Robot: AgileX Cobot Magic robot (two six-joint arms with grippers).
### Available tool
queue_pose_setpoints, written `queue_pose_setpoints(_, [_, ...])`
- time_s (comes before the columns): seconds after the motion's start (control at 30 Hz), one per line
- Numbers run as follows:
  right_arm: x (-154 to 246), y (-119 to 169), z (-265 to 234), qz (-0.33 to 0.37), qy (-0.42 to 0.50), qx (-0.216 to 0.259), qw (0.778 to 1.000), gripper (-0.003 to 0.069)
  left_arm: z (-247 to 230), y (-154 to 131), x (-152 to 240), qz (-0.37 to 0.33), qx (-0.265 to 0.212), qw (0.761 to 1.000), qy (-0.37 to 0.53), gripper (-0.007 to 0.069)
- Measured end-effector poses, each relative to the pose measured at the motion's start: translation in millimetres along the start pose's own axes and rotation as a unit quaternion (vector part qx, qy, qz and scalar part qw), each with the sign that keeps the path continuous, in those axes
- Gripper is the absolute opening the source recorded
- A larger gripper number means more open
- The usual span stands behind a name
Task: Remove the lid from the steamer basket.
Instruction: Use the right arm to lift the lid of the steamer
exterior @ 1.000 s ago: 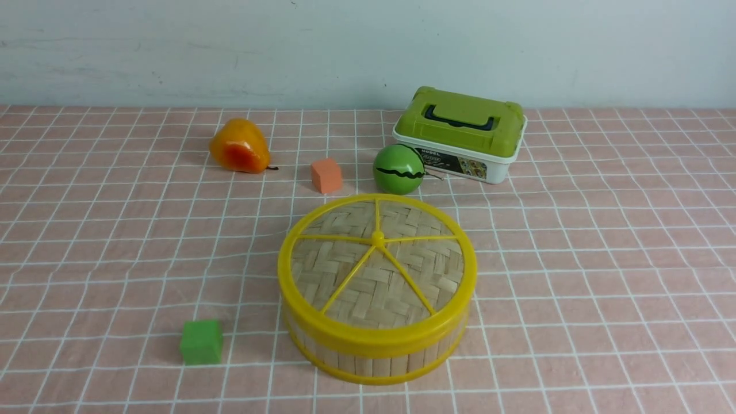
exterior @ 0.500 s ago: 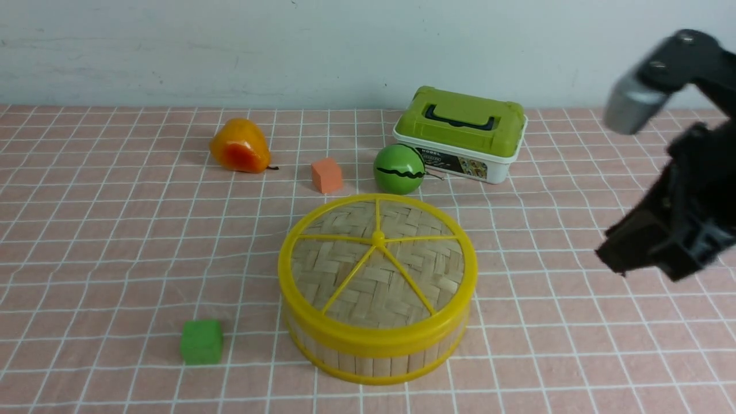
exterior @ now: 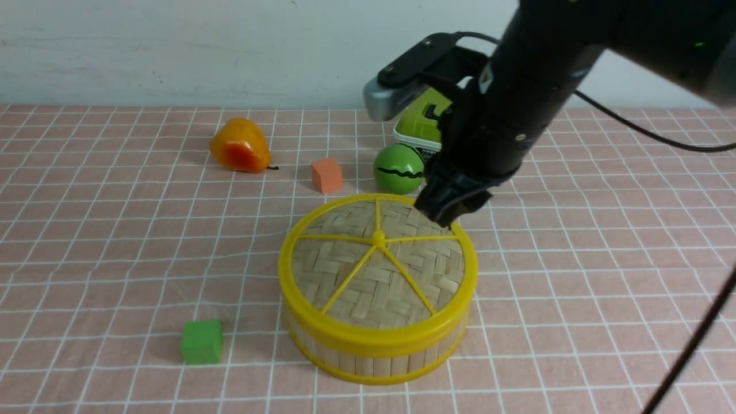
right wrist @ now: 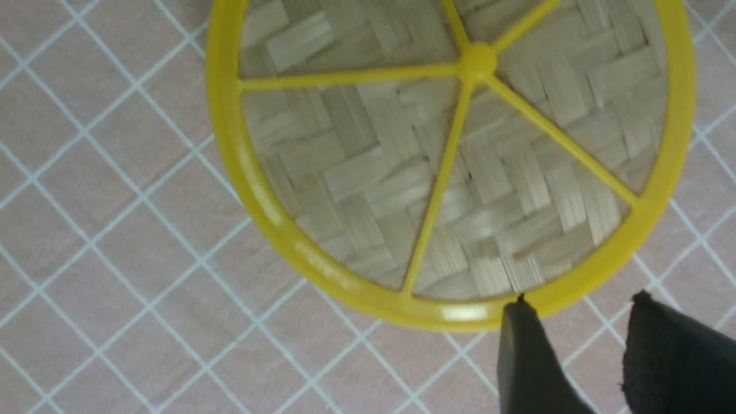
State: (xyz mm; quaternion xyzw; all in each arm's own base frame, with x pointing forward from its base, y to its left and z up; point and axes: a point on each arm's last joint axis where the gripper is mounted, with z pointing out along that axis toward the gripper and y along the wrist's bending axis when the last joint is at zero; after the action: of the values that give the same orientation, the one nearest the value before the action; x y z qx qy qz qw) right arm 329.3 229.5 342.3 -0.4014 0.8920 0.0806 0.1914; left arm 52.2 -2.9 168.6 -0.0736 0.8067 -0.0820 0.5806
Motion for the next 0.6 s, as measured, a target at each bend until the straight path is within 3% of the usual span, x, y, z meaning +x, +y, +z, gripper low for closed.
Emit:
queue_pose_setpoints(0.23, [-20, -3, 35, 0.030, -0.020, -0.022, 0.999, 0.0382, 0, 0, 0, 0.000, 0.000, 1.000, 0.000, 0.0239])
queue_pose_setpoints(0.6, [-29, -8, 85, 0.054, -0.033, -0.031, 0.998, 0.0356, 0, 0, 0, 0.000, 0.000, 1.000, 0.000, 0.0239])
